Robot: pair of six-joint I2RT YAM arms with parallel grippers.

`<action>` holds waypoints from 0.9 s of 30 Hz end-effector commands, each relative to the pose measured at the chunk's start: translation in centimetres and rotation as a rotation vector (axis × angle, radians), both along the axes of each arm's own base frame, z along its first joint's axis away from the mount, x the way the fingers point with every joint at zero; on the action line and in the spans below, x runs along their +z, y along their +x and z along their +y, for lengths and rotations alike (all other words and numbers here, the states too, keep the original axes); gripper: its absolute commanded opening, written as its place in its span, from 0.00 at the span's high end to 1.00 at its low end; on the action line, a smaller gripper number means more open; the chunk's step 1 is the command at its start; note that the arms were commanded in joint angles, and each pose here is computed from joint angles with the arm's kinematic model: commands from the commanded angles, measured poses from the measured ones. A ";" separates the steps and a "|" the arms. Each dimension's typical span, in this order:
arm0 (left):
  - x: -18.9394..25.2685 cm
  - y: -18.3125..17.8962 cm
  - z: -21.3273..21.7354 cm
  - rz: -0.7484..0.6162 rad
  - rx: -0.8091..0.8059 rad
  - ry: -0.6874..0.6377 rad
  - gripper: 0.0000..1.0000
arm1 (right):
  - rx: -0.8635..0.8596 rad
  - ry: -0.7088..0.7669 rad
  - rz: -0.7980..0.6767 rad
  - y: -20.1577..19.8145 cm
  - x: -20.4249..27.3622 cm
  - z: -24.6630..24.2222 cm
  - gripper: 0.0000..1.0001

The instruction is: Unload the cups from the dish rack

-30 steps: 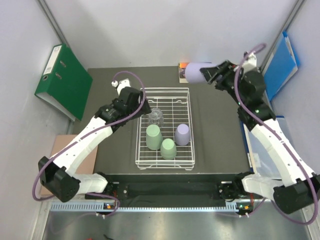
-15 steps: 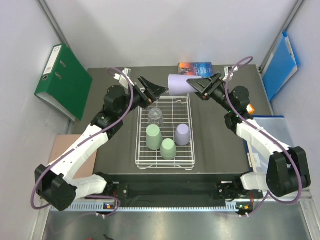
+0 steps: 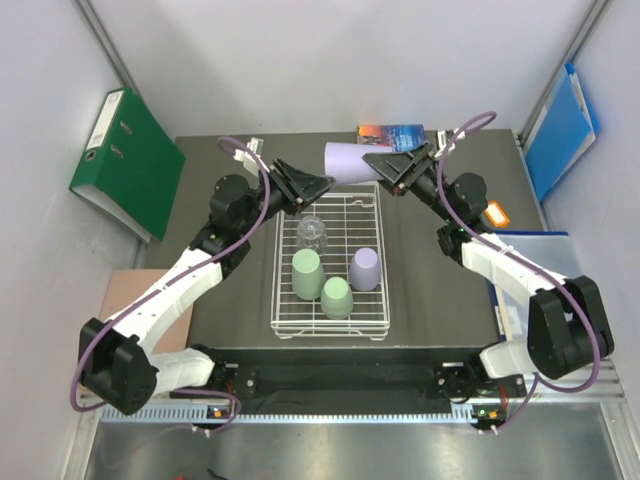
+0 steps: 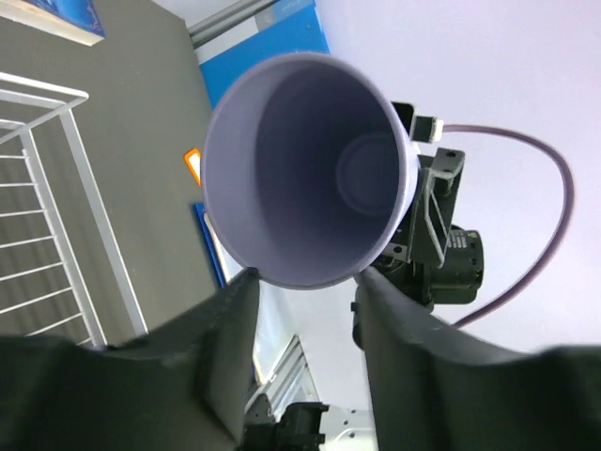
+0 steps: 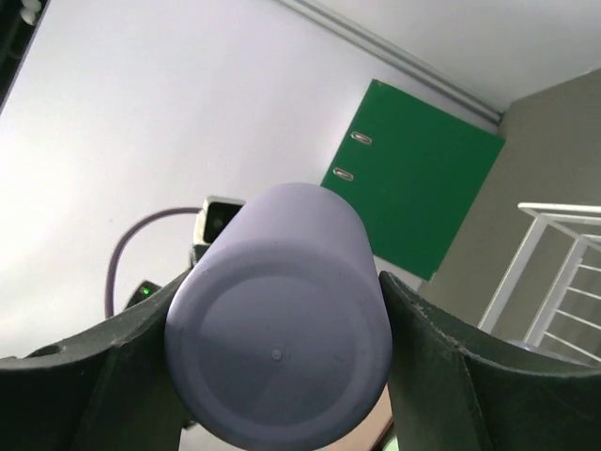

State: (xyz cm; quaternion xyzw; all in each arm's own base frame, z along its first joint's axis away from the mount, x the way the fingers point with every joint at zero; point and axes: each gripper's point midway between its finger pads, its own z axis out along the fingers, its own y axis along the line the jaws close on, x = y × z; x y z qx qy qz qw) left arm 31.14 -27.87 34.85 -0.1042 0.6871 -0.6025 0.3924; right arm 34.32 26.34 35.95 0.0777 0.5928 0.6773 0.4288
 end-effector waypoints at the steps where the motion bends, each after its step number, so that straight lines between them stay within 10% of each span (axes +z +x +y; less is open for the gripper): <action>1: 3.6 -1.0 -0.8 -0.117 -0.056 -0.088 0.59 | 0.188 0.036 -0.110 -4.2 3.2 2.6 1.00; 4: 3.3 -0.9 -0.8 -0.101 -0.046 -0.078 0.48 | 0.200 0.029 -0.111 -4.2 3.1 2.8 1.00; 9: 2.9 0.4 0.8 -0.082 0.065 0.035 0.02 | 0.178 -0.005 -0.121 -4.4 3.2 2.5 1.00; 27: 3.3 1.8 7.3 -0.127 0.315 0.290 0.01 | 0.131 -0.069 -0.150 -4.7 2.8 1.3 1.00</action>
